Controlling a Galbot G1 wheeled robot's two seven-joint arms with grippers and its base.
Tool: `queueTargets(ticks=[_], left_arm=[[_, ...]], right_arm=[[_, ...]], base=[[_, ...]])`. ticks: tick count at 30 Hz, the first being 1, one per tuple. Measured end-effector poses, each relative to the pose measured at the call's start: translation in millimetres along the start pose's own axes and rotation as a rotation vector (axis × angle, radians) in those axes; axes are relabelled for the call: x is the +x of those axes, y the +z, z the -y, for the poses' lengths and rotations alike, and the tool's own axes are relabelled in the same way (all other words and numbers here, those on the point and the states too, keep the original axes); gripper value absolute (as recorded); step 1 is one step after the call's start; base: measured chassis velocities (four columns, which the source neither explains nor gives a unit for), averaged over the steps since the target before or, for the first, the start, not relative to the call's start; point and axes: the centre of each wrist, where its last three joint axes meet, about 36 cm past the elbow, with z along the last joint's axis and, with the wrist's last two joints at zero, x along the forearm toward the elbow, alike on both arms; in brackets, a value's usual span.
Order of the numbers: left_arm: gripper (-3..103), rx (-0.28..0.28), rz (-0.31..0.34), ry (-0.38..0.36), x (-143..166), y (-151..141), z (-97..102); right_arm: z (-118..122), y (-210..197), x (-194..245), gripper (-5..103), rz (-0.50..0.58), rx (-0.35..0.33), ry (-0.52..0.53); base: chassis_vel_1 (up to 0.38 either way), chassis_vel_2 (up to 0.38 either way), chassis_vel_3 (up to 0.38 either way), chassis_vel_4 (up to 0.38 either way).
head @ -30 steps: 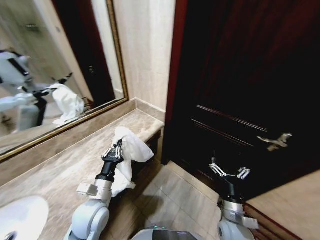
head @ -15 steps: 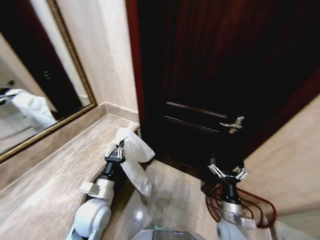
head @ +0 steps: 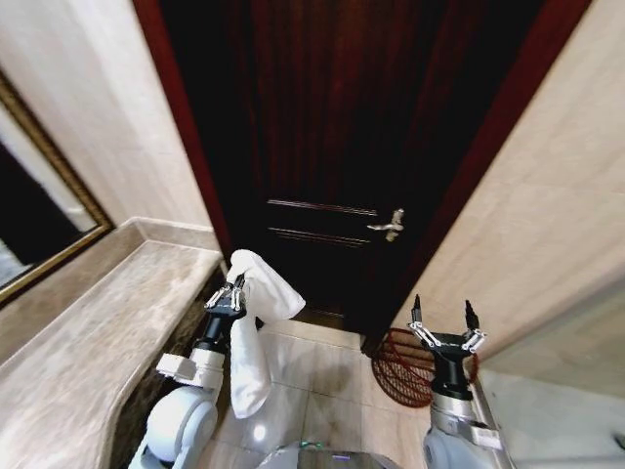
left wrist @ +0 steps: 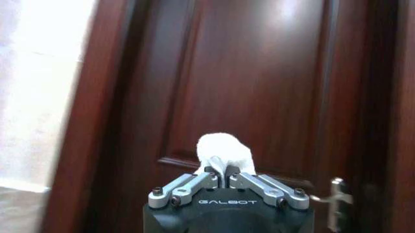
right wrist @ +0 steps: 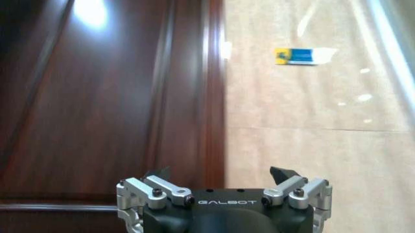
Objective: Discard the used towel into the hamper.
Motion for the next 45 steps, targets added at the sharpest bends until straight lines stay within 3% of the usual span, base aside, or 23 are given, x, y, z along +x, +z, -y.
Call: queueTargets(ticks=[45], left_arm=[[4,0.019,0.013,0.006,-1.5,-4.7,-0.1]], right_arm=[[-1.0,1.0,3.9,100,-0.015,0.013,0.011]], base=[[-0.122,-0.127,-0.125,-0.122]])
